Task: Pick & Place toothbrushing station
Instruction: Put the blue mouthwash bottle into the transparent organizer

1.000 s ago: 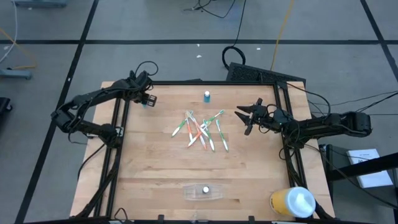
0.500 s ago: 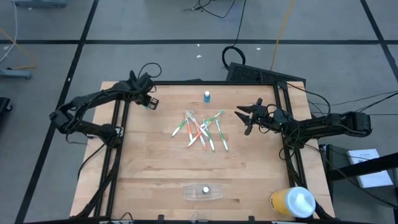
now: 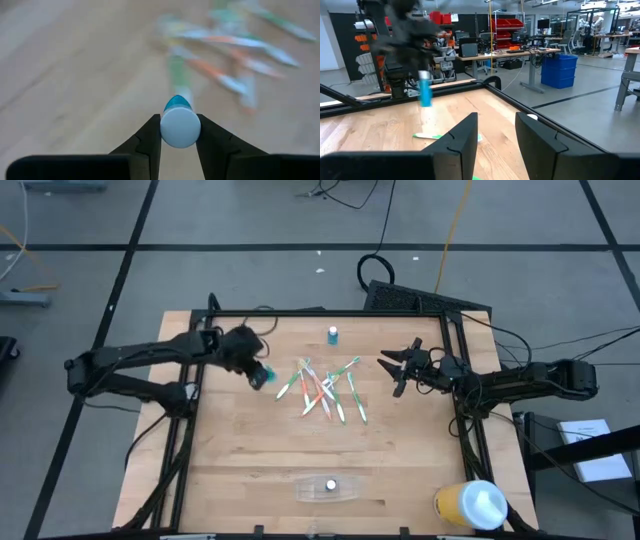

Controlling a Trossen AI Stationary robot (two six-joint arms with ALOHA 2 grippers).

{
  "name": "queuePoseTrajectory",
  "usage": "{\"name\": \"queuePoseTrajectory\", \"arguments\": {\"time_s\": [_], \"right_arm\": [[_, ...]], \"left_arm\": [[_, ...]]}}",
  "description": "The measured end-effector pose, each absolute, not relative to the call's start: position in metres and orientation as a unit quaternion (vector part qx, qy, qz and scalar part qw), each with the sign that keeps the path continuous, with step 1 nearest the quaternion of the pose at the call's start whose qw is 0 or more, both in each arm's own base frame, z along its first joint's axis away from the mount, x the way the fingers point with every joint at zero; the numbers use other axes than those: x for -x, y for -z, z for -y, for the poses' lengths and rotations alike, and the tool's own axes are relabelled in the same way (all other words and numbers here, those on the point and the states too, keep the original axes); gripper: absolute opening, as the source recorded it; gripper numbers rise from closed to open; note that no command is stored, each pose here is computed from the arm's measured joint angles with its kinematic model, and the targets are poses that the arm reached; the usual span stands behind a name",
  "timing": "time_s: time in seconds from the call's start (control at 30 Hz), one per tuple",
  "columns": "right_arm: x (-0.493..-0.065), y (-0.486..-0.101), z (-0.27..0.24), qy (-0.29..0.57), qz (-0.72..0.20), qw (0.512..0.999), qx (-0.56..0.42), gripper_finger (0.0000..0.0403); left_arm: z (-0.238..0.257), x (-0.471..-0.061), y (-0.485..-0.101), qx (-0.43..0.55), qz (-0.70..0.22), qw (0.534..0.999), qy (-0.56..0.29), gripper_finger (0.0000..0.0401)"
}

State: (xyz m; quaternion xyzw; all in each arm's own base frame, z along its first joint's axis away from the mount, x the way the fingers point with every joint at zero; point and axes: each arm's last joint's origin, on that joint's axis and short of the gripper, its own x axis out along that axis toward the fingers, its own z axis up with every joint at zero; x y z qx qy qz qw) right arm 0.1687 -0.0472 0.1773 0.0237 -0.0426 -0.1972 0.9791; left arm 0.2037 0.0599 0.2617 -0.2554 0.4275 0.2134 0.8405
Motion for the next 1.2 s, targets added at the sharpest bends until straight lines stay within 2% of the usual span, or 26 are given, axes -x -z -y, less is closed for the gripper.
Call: {"name": "queuePoseTrajectory", "arguments": {"time_s": [0.2,0.33,0.63,0.93,1.2], "right_arm": [[-0.169,-0.177,0.047,0.197,0.044,0.979,-0.031,0.0123],[-0.169,-0.177,0.047,0.197,0.04,0.979,-0.031,0.0123],[-0.169,-0.175,0.047,0.199,0.031,0.979,-0.033,0.0123],[-0.169,-0.169,0.047,0.2,0.006,0.979,-0.046,0.0123],[-0.169,-0.166,0.047,0.201,-0.007,0.978,-0.061,0.0123]], "left_arm": [[0.0,-0.228,-0.299,0.193,-0.387,0.897,-0.086,0.0098],[0.038,-0.242,-0.318,0.156,-0.37,0.915,-0.033,0.0098],[0.115,-0.289,-0.342,0.063,-0.41,0.908,0.057,0.0098],[0.176,-0.324,-0.326,-0.054,-0.447,0.883,0.135,0.0098],[0.193,-0.345,-0.302,-0.09,-0.436,0.881,0.162,0.0098]]}}
